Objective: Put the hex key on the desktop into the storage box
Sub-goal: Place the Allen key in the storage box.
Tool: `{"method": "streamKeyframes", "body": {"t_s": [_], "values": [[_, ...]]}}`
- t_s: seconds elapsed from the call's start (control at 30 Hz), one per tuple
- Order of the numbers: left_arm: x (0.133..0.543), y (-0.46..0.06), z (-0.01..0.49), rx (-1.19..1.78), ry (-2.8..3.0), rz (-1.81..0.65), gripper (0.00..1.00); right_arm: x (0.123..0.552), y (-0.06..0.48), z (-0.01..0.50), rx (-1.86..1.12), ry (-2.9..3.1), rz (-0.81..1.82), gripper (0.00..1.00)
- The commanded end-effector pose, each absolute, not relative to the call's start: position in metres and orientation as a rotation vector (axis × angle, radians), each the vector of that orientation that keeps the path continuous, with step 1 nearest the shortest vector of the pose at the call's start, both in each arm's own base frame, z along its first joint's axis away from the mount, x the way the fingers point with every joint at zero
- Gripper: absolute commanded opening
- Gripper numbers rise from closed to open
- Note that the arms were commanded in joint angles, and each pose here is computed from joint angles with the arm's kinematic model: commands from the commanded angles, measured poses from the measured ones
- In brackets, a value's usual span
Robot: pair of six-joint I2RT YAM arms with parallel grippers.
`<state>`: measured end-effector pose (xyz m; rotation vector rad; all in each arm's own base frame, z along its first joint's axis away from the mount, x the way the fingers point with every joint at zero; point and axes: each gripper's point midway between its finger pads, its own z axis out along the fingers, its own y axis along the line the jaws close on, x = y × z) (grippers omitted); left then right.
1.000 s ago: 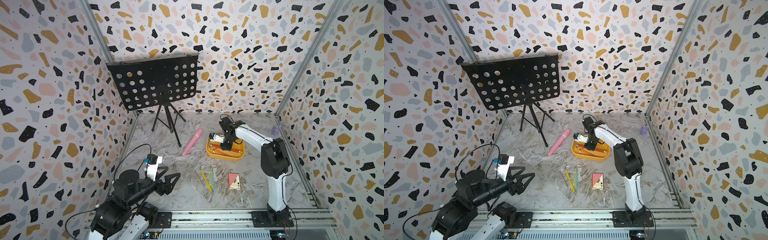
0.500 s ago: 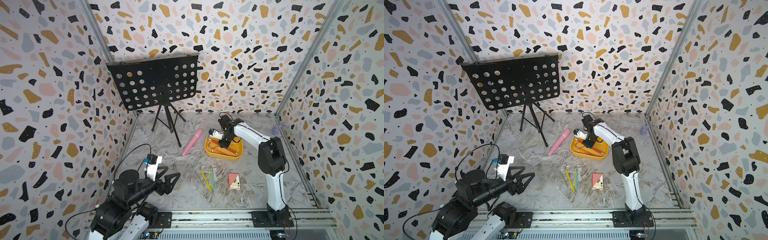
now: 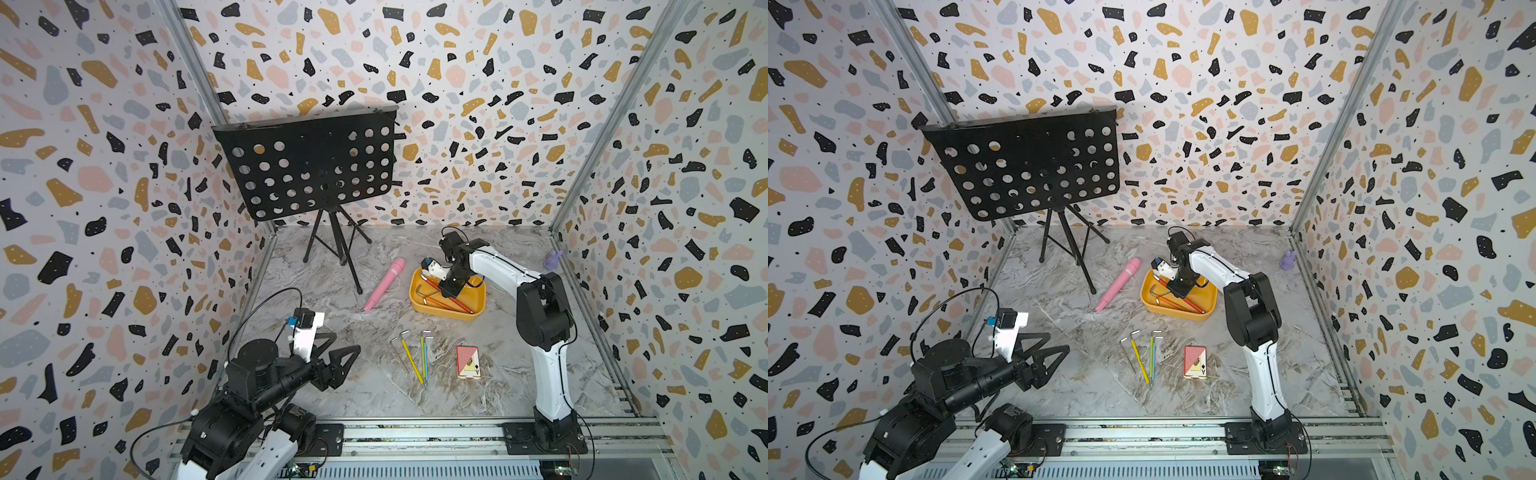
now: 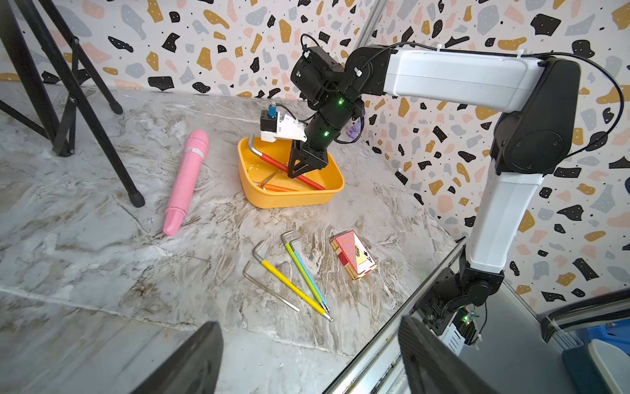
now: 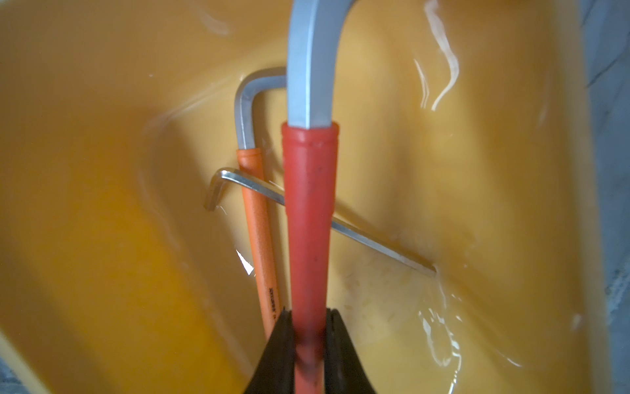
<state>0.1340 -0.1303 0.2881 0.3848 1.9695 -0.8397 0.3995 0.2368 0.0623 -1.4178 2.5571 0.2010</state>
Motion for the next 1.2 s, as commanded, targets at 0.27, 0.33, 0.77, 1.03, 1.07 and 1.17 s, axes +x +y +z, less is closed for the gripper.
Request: {"method": "streamKeyframes", "body": {"t_s": [0.27,0.33,0.77,1.03,1.07,1.17], "values": [[0.140,-0.131,0.292,0.378,1.947,-0.835,0.85,0.389,0.245,0.093,-1.502,2.422,0.171,0.00],[0.141,-0.131,0.291,0.377,1.947,-0.833,0.85,0.390,0.245,0.087,-1.499,2.447,0.167,0.00],[0.141,-0.131,0.291,0.376,1.950,-0.832,0.85,0.402,0.243,0.090,-1.420,2.469,0.113,0.25],[0.140,-0.131,0.292,0.377,1.944,-0.834,0.85,0.415,0.236,0.144,-1.276,2.397,0.024,0.31],[0.140,-0.131,0.292,0.376,1.946,-0.833,0.85,0.416,0.235,0.157,-1.215,2.409,0.020,0.31],[0.141,-0.130,0.292,0.375,1.945,-0.830,0.85,0.409,0.237,0.185,-1.038,2.459,0.064,0.35]]}}
